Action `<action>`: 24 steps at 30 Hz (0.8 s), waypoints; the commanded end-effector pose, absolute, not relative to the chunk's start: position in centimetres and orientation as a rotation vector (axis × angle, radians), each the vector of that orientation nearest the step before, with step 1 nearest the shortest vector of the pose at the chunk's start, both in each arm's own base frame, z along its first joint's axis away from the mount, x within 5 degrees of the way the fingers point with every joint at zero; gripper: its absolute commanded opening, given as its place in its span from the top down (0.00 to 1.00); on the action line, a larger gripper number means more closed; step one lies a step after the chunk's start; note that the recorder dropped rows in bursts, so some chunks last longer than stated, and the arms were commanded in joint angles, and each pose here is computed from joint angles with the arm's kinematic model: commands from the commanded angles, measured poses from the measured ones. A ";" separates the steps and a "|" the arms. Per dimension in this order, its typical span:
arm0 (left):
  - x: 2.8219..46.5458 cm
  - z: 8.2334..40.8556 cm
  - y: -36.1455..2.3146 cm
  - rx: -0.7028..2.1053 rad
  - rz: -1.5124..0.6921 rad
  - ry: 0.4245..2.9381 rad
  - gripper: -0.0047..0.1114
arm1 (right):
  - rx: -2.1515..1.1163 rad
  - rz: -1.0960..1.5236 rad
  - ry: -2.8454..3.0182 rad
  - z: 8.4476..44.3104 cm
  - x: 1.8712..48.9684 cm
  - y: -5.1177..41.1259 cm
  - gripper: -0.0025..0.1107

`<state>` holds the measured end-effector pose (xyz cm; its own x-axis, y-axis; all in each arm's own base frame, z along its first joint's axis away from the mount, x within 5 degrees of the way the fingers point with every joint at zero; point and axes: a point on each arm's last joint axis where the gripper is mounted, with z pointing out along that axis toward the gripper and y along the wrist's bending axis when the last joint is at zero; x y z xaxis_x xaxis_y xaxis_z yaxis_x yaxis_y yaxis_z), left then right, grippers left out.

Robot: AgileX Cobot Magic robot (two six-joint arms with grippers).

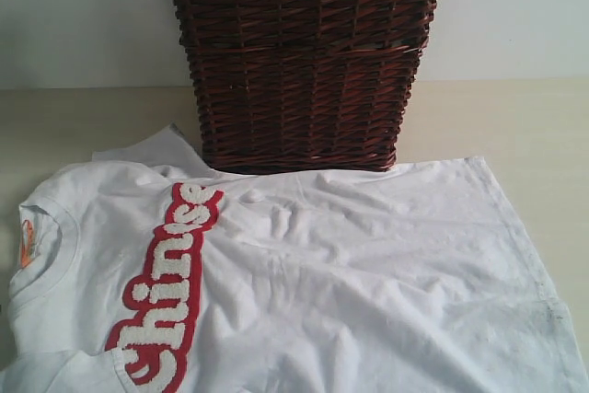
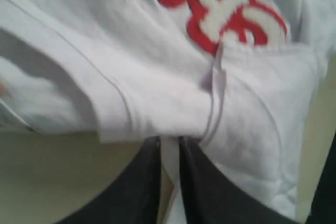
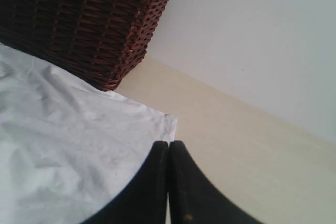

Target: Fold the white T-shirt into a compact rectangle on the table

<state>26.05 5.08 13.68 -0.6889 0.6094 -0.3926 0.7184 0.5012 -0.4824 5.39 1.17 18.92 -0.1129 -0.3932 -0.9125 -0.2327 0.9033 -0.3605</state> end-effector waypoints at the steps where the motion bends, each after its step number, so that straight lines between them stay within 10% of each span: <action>1: 22.5 12.4 4.5 1.379 -0.702 2.449 0.63 | -0.477 -0.142 1.695 18.8 5.4 1.2 0.98; 12: 18.2 12.0 2.4 1.394 -0.551 2.342 0.53 | -0.477 -0.142 1.695 18.8 5.4 1.2 0.98; 24: 18.6 11.5 1.7 1.464 -0.428 2.343 0.66 | -0.477 -0.142 1.695 18.8 5.4 1.2 0.98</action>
